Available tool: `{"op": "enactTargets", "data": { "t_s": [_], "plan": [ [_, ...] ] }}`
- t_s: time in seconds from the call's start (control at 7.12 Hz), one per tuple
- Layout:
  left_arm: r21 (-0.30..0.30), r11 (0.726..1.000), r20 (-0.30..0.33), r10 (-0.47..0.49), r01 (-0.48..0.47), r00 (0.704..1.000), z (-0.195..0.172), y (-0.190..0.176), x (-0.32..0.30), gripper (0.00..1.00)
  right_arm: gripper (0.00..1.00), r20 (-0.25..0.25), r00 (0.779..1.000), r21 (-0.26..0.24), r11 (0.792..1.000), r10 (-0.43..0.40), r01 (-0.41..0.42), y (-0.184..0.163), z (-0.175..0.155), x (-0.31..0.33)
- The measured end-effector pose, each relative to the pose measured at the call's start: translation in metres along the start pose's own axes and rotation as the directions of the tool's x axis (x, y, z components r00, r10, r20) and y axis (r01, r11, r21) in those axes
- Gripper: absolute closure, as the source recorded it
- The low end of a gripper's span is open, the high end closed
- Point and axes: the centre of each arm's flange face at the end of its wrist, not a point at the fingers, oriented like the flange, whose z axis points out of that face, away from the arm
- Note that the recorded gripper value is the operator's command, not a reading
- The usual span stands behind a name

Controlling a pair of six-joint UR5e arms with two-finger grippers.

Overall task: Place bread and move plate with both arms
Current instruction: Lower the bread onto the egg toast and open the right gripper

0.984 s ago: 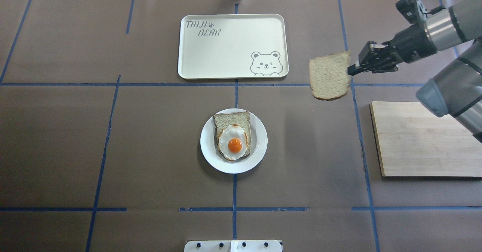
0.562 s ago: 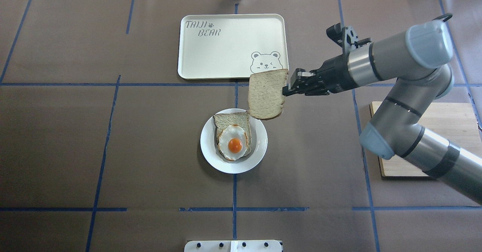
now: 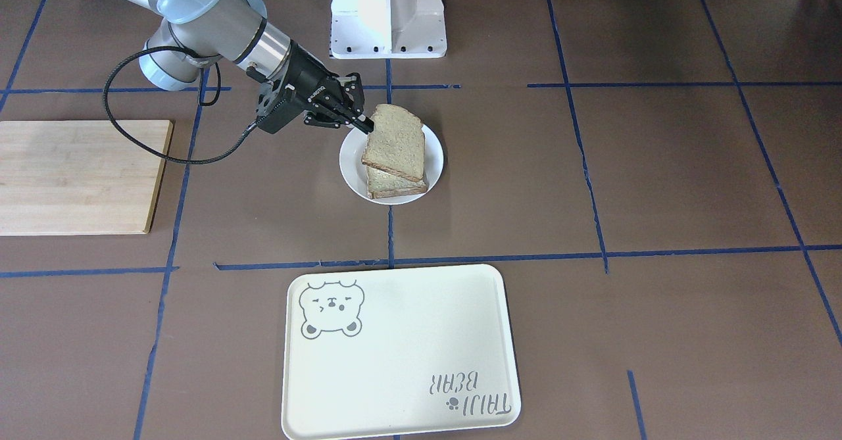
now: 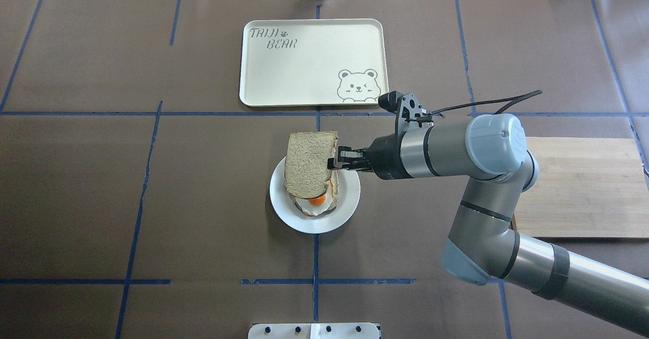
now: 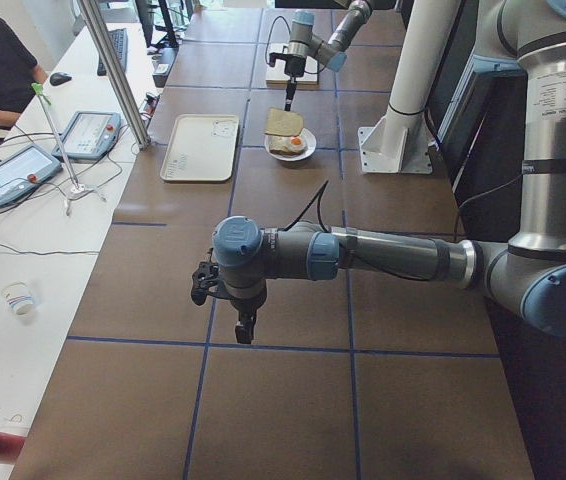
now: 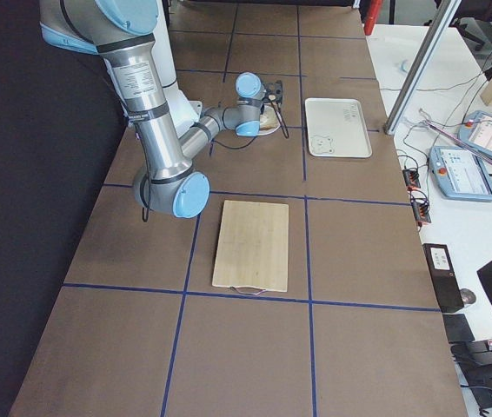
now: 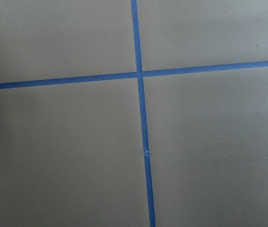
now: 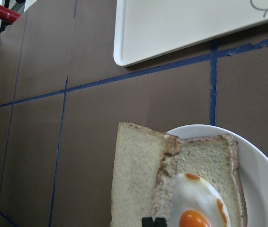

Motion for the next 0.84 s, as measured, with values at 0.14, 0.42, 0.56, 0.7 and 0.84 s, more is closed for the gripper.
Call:
{"op": "enactTargets", "data": {
  "t_s": [0.14, 0.42, 0.56, 0.7, 0.84],
  "plan": [
    [0.000, 1.000, 0.000, 0.000, 0.000, 1.000, 0.000, 0.000, 0.000, 0.00, 1.00, -0.021, 1.000, -0.007, 1.000, -0.008, 0.008, 0.010, 0.015, 0.007],
    [0.000, 1.000, -0.001, 0.001, -0.001, 1.000, 0.000, 0.000, 0.000, 0.00, 1.00, -0.050, 0.999, 0.002, 1.000, -0.019, 0.019, 0.020, 0.031, 0.018],
    [0.001, 1.000, -0.001, 0.001, -0.001, 1.000, 0.000, 0.000, 0.000, 0.00, 1.00, -0.057, 0.998, 0.003, 1.000, -0.025, 0.025, 0.023, 0.035, 0.021],
    [0.001, 1.000, -0.002, 0.001, -0.001, 1.000, 0.000, 0.000, 0.000, 0.00, 1.00, -0.063, 0.998, 0.004, 0.999, -0.031, 0.031, 0.023, 0.035, 0.025],
    [0.002, 1.000, -0.002, 0.002, -0.002, 1.000, 0.000, 0.000, 0.001, 0.00, 1.00, -0.069, 0.997, 0.004, 0.999, -0.044, 0.044, 0.023, 0.036, 0.028]
  ]
}}
